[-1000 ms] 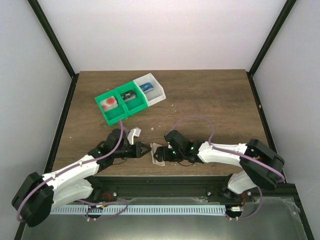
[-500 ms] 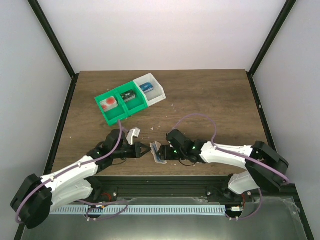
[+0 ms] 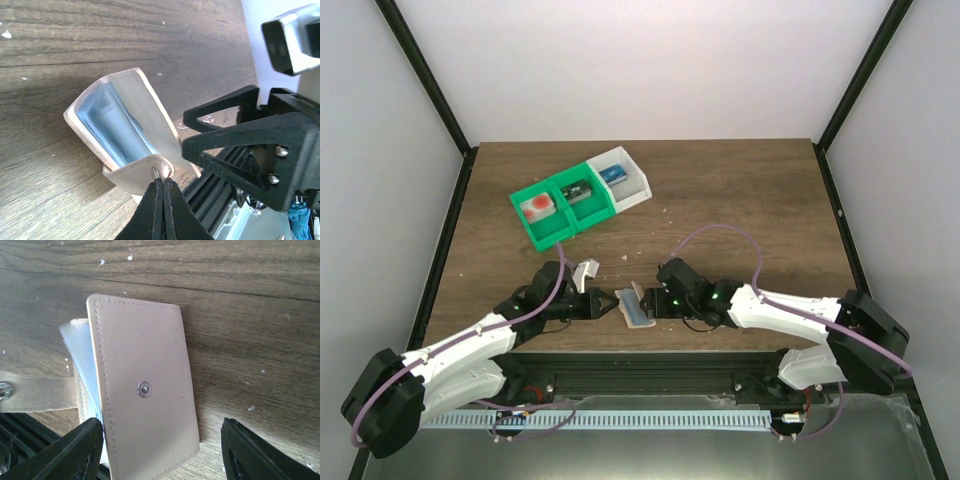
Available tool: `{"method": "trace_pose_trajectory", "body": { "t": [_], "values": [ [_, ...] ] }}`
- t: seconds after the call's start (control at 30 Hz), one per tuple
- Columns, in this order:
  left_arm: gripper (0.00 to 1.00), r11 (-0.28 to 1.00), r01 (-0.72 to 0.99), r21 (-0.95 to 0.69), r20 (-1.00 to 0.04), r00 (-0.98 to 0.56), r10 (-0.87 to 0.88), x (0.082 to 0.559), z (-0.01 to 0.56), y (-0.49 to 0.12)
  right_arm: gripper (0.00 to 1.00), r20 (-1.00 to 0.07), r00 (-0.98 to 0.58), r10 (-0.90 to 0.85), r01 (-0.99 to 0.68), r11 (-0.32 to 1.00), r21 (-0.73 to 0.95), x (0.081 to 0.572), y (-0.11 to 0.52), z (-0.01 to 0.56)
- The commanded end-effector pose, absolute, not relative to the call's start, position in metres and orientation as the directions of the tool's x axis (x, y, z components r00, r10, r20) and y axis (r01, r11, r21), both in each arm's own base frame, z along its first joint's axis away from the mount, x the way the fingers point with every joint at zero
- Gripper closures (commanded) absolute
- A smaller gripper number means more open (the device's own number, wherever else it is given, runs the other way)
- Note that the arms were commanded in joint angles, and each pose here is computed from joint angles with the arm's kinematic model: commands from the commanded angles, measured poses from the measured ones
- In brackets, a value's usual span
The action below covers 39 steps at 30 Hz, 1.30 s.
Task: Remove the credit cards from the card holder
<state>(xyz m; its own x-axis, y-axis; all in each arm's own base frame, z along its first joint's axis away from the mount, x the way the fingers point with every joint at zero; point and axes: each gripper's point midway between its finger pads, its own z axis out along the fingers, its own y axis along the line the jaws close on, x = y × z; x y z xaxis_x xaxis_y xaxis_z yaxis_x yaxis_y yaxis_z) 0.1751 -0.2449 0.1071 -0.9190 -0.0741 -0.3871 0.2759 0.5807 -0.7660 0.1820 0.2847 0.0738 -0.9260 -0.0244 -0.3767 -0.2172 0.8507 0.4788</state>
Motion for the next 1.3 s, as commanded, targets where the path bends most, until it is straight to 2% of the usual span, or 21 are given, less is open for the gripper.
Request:
{"method": "trace_pose_trajectory", "body": {
  "t": [0.0, 0.23, 0.43, 0.6, 0.8, 1.27],
  "values": [
    [1.00, 0.594, 0.283, -0.753, -0.395, -0.916, -0.065, 0.174, 0.102, -0.241, 0.33, -0.429, -0.903, -0.027, -0.263, 0.824, 0.502, 0.185, 0.292, 0.094],
    [1.00, 0.593, 0.288, -0.752, -0.401, -0.914, -0.064, 0.175, 0.104, -0.242, 0.39, -0.434, -0.900, -0.040, -0.267, 0.838, 0.476, 0.188, 0.291, 0.091],
    [1.00, 0.586, 0.290, -0.757, -0.402, -0.913, -0.066, 0.174, 0.105, -0.243, 0.27, -0.408, -0.910, -0.076, -0.303, 0.793, 0.529, 0.180, 0.307, 0.094],
    [1.00, 0.572, 0.292, -0.766, -0.400, -0.914, -0.070, 0.174, 0.108, -0.244, 0.22, -0.392, -0.914, -0.104, -0.319, 0.781, 0.537, 0.174, 0.314, 0.088],
    [1.00, 0.568, 0.294, -0.769, -0.400, -0.914, -0.069, 0.175, 0.109, -0.246, 0.19, -0.356, -0.923, -0.149, -0.330, 0.783, 0.528, 0.169, 0.321, 0.074],
    [1.00, 0.562, 0.301, -0.770, -0.401, -0.914, -0.059, 0.174, 0.112, -0.247, 0.17, -0.354, -0.918, -0.178, -0.357, 0.760, 0.543, 0.167, 0.330, 0.070]
  ]
}}
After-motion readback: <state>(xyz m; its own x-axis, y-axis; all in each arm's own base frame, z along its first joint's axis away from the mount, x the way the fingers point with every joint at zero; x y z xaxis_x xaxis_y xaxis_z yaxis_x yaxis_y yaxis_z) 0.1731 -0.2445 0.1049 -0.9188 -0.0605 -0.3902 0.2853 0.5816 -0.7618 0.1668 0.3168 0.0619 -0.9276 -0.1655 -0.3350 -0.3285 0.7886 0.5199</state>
